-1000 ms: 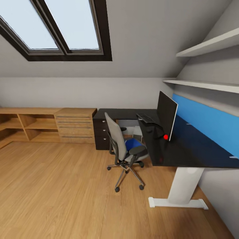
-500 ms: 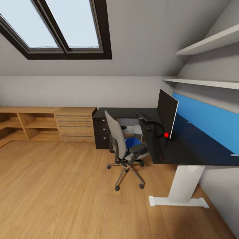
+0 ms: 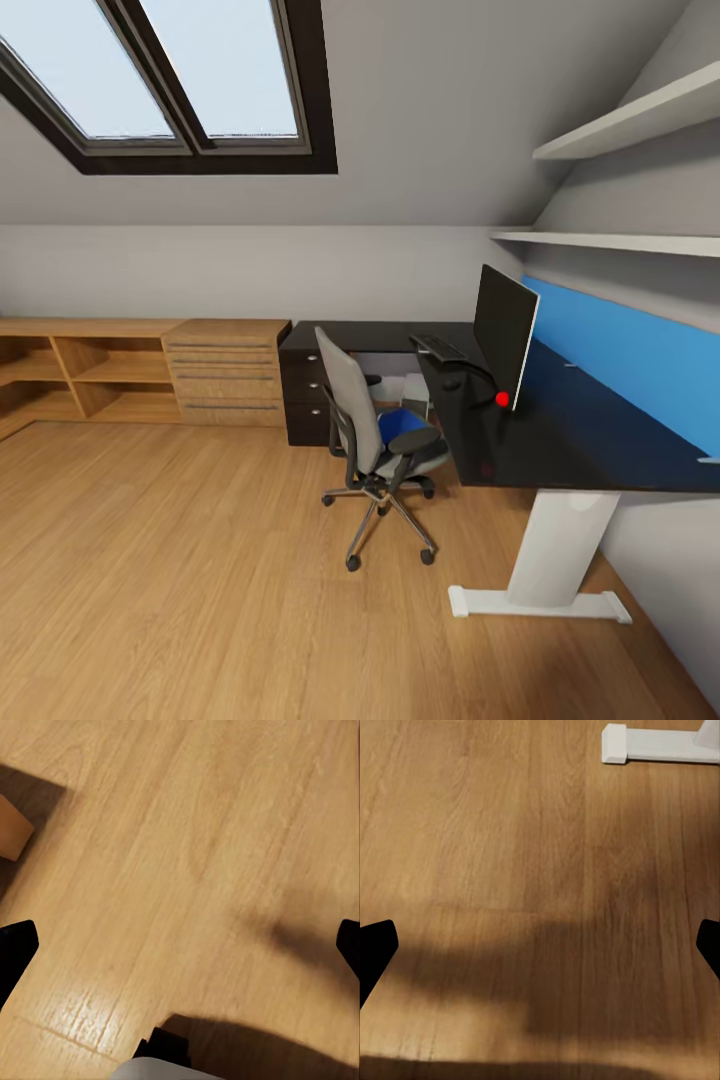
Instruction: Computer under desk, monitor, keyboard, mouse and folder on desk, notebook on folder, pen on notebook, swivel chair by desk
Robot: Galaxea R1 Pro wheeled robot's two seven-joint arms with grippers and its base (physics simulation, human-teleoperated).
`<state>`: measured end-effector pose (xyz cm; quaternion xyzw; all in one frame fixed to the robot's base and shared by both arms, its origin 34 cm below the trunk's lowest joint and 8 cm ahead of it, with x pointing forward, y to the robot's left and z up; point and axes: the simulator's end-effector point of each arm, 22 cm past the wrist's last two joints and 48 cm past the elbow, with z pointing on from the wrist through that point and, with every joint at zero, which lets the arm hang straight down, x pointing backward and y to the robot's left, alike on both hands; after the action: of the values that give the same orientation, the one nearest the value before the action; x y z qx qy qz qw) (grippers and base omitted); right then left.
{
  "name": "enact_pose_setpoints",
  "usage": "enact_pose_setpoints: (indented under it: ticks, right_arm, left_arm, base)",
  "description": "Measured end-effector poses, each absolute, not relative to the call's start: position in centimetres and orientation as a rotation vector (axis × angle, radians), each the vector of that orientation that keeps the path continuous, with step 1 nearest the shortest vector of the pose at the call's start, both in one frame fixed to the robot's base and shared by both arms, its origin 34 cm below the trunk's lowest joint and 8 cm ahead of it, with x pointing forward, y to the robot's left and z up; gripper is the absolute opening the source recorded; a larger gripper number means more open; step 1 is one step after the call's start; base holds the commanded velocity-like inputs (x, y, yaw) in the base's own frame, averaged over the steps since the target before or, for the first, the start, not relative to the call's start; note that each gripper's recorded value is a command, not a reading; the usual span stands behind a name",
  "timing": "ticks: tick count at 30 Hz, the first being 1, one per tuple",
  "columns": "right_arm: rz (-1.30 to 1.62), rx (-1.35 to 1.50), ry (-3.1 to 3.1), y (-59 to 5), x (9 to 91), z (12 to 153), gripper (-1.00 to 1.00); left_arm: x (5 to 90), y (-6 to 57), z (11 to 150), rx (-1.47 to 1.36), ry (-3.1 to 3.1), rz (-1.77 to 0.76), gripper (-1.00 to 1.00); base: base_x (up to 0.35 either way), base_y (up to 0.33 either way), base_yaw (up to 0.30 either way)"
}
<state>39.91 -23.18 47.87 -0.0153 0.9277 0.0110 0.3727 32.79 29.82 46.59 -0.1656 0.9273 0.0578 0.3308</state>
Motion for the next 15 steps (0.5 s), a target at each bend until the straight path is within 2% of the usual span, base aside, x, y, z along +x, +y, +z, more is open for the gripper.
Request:
enact_pose_setpoints:
  ticks: [11, 15]
  right_arm:
    - [0.033, -0.040, 2.375, -23.0, 39.8, 45.9, 1.00]
    - [0.048, -0.037, 2.364, -22.0, 40.2, 45.4, 1.00]
  left_arm:
    - [33.6, 29.3, 44.9, -0.425, 2.409, 0.132, 1.00]
    - [36.2, 27.2, 44.9, -0.432, 2.415, 0.071, 1.00]
  base:
    - [0.000, 0.000, 0.000]
    - [0.000, 0.000, 0.000]
